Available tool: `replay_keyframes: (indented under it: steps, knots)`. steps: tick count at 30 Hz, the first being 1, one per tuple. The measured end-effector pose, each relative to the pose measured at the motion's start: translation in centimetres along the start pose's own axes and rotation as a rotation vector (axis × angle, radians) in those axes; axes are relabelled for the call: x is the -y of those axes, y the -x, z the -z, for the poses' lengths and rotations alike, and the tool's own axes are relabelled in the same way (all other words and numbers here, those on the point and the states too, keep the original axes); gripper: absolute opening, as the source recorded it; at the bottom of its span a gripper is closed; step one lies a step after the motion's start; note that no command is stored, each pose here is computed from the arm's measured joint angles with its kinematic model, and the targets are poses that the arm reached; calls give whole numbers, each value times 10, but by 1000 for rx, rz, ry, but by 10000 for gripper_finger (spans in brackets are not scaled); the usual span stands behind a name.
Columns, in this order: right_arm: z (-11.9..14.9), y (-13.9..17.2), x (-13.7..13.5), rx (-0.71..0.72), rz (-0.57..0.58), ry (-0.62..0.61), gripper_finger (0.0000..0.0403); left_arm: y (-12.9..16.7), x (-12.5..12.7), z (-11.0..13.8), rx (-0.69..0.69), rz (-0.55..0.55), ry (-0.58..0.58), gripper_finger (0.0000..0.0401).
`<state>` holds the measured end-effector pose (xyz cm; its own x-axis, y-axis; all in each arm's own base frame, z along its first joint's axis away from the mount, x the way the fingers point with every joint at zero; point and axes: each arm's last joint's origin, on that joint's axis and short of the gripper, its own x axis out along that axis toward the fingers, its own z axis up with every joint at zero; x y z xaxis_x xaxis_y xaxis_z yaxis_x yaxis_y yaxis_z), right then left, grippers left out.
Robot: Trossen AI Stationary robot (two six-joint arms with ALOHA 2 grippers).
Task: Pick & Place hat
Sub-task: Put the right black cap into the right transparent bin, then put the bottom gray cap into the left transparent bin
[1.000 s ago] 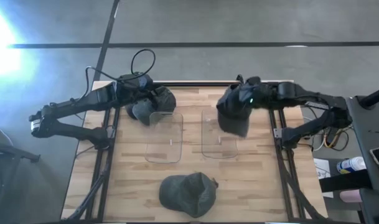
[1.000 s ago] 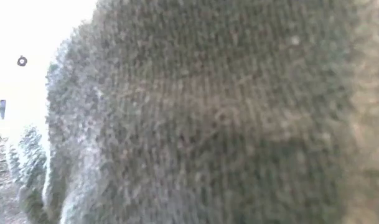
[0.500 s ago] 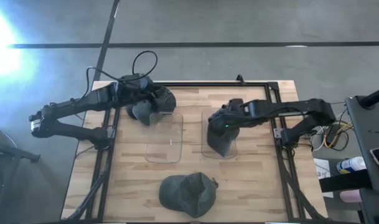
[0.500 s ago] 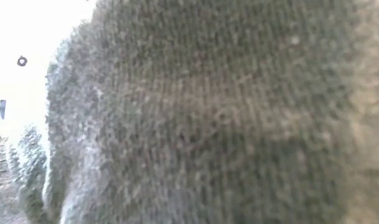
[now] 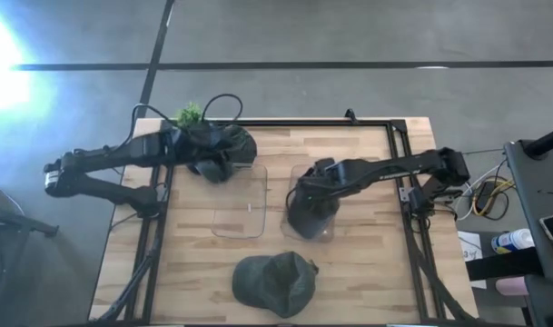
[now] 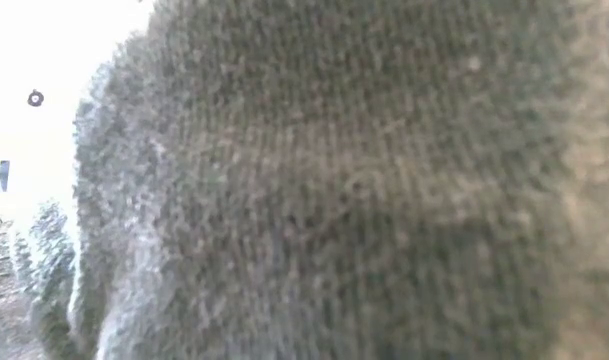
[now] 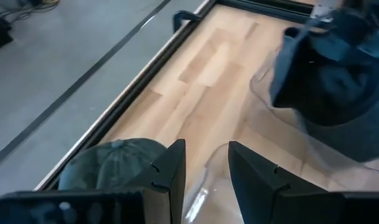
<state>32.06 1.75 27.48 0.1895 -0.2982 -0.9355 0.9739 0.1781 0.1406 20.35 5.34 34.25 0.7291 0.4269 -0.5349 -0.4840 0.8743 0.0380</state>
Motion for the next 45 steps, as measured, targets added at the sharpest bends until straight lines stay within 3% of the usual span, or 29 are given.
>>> replay_keyframes:
  steps: [7, 14, 19, 23, 28, 37, 40, 45]
  knots:
    - [-6, 21, 17, 81, 24, 23, 200, 6, 21, 3, 1, 64, -21, 115]
    - [-4, 47, 27, 192, -25, 161, 257, 15, 41, 10, 0, 50, 58, 115]
    - [21, 65, 17, 166, -188, 424, 260, 32, 73, 27, -88, 227, -46, 115]
    - [49, 70, 8, 153, -276, 566, 249, 51, 107, 43, -116, 383, -135, 115]
    - [71, 72, 2, 92, -342, 625, 237, 63, 148, 69, -239, 474, -41, 115]
    - [116, 62, -23, -107, -530, 665, 234, 56, 212, 132, -569, 402, 156, 115]
    - [134, 54, -33, -162, -571, 632, 233, 51, 227, 152, -611, 334, 190, 115]
    - [167, 39, -36, -251, -522, 526, 233, 40, 244, 172, -590, 275, 230, 115]
